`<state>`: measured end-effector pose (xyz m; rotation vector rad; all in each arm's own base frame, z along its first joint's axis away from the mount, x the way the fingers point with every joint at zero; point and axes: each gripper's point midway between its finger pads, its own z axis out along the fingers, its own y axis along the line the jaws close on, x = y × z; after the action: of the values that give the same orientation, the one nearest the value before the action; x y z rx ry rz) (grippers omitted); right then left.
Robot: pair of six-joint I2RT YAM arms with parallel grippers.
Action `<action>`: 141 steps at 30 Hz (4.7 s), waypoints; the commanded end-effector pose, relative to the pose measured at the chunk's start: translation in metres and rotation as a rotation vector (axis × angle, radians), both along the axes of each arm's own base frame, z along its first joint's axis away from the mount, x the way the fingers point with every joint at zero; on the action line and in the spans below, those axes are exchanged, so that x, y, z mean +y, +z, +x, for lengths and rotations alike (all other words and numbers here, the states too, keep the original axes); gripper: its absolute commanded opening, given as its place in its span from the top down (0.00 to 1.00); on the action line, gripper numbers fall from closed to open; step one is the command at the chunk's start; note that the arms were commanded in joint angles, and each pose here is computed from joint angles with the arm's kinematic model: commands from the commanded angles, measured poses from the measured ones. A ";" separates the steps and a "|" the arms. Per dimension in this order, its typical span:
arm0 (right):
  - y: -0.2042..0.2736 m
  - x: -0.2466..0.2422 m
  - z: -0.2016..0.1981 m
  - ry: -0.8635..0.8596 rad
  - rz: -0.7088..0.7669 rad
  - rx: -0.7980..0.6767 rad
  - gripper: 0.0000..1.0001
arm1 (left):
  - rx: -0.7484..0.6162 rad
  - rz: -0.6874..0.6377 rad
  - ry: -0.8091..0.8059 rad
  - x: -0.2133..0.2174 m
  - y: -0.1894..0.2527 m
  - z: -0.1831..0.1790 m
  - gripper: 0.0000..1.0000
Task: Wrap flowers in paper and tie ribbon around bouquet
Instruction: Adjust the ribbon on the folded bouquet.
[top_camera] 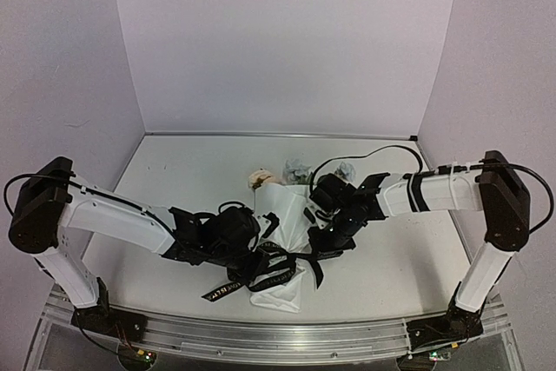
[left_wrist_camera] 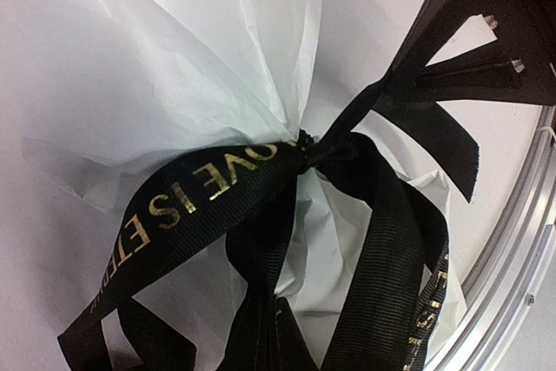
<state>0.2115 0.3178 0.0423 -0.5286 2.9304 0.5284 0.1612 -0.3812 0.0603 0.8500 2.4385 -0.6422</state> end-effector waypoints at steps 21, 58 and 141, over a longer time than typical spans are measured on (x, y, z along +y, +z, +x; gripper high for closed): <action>-0.005 -0.075 0.006 -0.078 -0.177 -0.050 1.00 | 0.002 -0.018 0.046 0.012 0.010 0.000 1.00; 0.059 -0.070 -0.014 -0.035 -0.077 -0.103 0.56 | 0.087 -0.091 -0.157 0.023 0.055 -0.050 0.37; 0.105 -0.023 -0.045 -0.021 0.029 -0.405 0.21 | -0.043 -0.125 0.306 0.091 0.046 0.031 0.27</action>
<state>0.1595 0.2636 0.1307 -0.5673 2.6244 0.3735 0.2004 -0.3366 0.1704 0.5169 2.2163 -0.7757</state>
